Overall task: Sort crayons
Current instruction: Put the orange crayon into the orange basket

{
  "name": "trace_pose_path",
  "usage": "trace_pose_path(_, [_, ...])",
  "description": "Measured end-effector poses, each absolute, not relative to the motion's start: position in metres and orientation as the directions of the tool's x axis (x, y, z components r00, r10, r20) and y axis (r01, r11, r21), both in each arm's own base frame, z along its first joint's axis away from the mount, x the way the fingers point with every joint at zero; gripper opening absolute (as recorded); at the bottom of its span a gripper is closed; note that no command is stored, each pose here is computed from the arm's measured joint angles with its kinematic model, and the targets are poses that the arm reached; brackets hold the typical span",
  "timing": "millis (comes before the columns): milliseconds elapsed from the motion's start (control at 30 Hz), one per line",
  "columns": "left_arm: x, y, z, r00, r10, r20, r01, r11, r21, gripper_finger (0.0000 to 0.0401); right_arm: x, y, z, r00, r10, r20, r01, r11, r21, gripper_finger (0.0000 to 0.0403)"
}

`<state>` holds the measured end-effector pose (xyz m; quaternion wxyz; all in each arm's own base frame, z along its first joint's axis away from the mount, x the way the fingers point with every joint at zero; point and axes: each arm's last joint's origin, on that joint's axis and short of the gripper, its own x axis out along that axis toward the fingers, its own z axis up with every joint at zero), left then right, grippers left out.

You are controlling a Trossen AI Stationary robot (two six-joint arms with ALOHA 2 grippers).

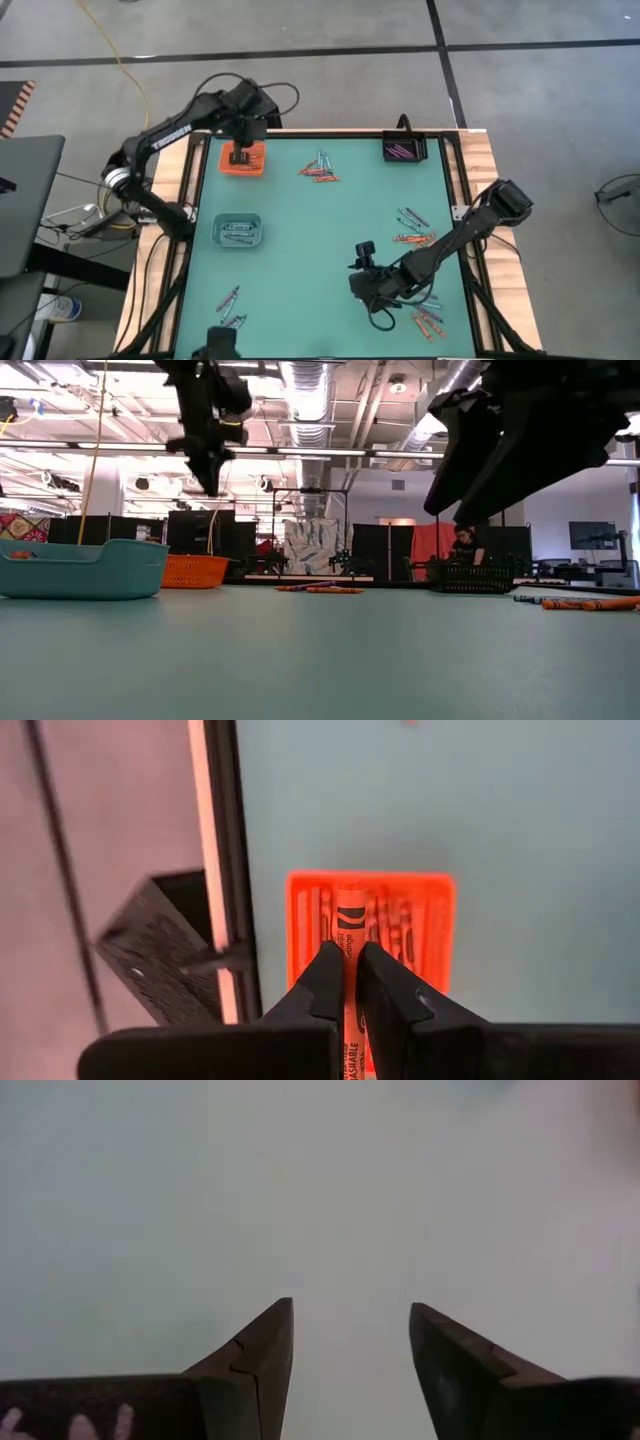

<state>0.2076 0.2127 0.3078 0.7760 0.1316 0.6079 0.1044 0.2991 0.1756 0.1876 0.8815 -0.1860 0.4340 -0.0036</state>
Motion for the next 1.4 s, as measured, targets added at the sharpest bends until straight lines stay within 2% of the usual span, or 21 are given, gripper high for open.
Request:
trace_pose_path(200, [0.202, 0.249, 0.266, 0.109, 0.219, -0.97, -0.033, 0.976, 0.217, 0.0007, 0.303, 0.174, 0.186, 0.632, -0.168, -0.756, -0.124, 0.942, -0.313, 0.0193])
trace_pose_path(367, [0.202, 0.266, 0.238, 0.05, 0.145, -0.988, -0.045, 0.989, 0.143, 0.0008, 0.303, 0.174, 0.186, 0.632, -0.168, -0.757, -0.121, 0.943, -0.31, 0.0193])
trace_pose_path(800, [0.204, 0.277, 0.199, -0.001, -0.016, -1.0, -0.063, 0.998, -0.016, 0.0011, 0.302, 0.174, 0.186, 0.628, -0.17, -0.76, -0.105, 0.949, -0.299, 0.0193])
trace_pose_path(900, [0.203, 0.277, 0.199, 0.002, -0.033, -0.999, -0.088, 0.996, -0.033, 0.003, 0.302, 0.174, 0.186, 0.627, -0.17, -0.76, -0.105, 0.948, -0.299, 0.0193])
trace_pose_path(1133, [0.202, 0.277, 0.199, -0.022, -0.017, -1.0, -0.162, 0.987, -0.013, 0.0109, 0.297, 0.174, 0.184, 0.593, -0.189, -0.782, -0.119, 0.941, -0.317, 0.0193])
trace_pose_path(1267, [0.202, 0.276, 0.199, -0.06, -0.007, -0.998, -0.196, 0.981, 0.005, 0.0121, 0.291, 0.17, 0.181, 0.537, -0.226, -0.813, -0.112, 0.936, -0.335, 0.0193])
trace_pose_path(1400, [0.205, 0.269, 0.209, -0.053, 0.026, -0.998, -0.206, 0.978, 0.036, 0.0122, 0.281, 0.162, 0.177, 0.457, -0.319, -0.83, -0.08, 0.915, -0.396, 0.0193])
